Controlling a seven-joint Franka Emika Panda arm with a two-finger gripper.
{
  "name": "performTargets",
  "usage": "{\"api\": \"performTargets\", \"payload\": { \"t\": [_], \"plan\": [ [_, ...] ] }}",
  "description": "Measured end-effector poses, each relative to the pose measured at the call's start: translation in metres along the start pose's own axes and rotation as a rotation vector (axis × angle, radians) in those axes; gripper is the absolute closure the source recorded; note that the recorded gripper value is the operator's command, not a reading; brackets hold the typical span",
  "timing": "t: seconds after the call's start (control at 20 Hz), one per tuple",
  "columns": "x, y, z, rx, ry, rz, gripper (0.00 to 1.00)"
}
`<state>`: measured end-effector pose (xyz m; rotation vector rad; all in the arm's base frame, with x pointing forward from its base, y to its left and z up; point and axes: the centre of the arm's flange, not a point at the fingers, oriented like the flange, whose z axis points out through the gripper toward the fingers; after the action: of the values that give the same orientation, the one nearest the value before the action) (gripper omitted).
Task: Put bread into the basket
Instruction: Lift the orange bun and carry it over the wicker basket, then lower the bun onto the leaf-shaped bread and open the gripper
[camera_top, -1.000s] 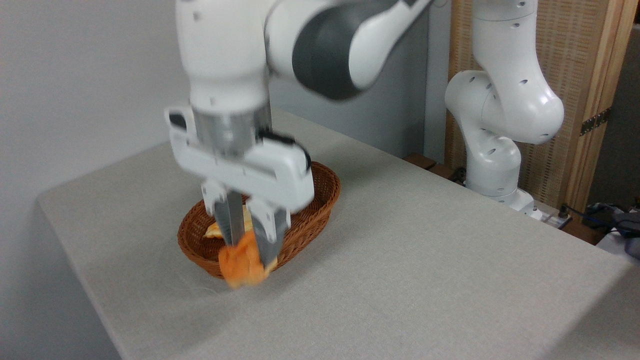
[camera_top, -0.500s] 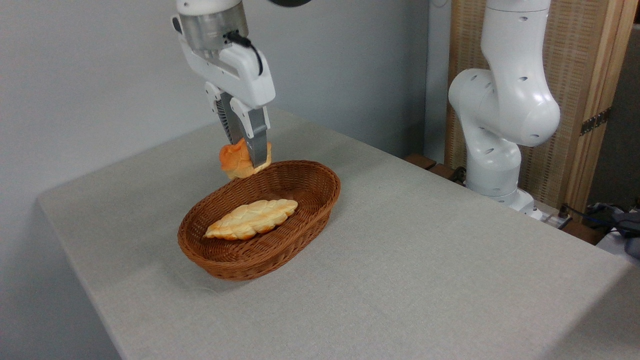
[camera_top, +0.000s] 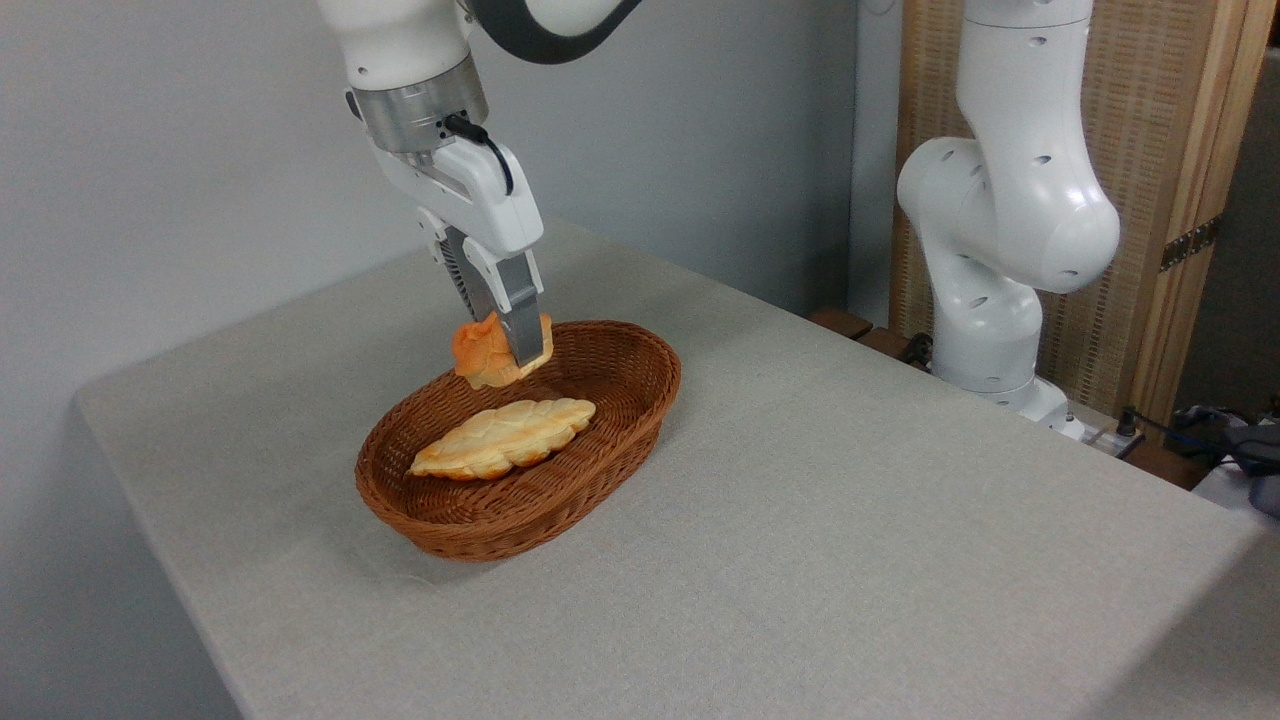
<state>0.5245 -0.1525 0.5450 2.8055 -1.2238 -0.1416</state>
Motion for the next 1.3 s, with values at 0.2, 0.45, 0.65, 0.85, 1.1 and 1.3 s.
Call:
{"api": "performTargets", "payload": {
  "t": [0.2,0.45,0.65,0.85,1.1,1.3],
  "plan": [
    [0.012,0.013,0.009,-0.005,-0.016,0.032,0.0],
    [0.013,0.014,0.01,-0.006,-0.018,0.034,0.0],
    [0.013,0.014,0.01,-0.006,-0.018,0.034,0.0],
    [0.012,0.012,0.009,-0.004,-0.015,0.03,0.0],
    [-0.002,-0.008,-0.007,0.046,-0.009,-0.003,0.0],
    [-0.018,-0.033,-0.044,0.117,0.034,-0.048,0.0]
  ]
}}
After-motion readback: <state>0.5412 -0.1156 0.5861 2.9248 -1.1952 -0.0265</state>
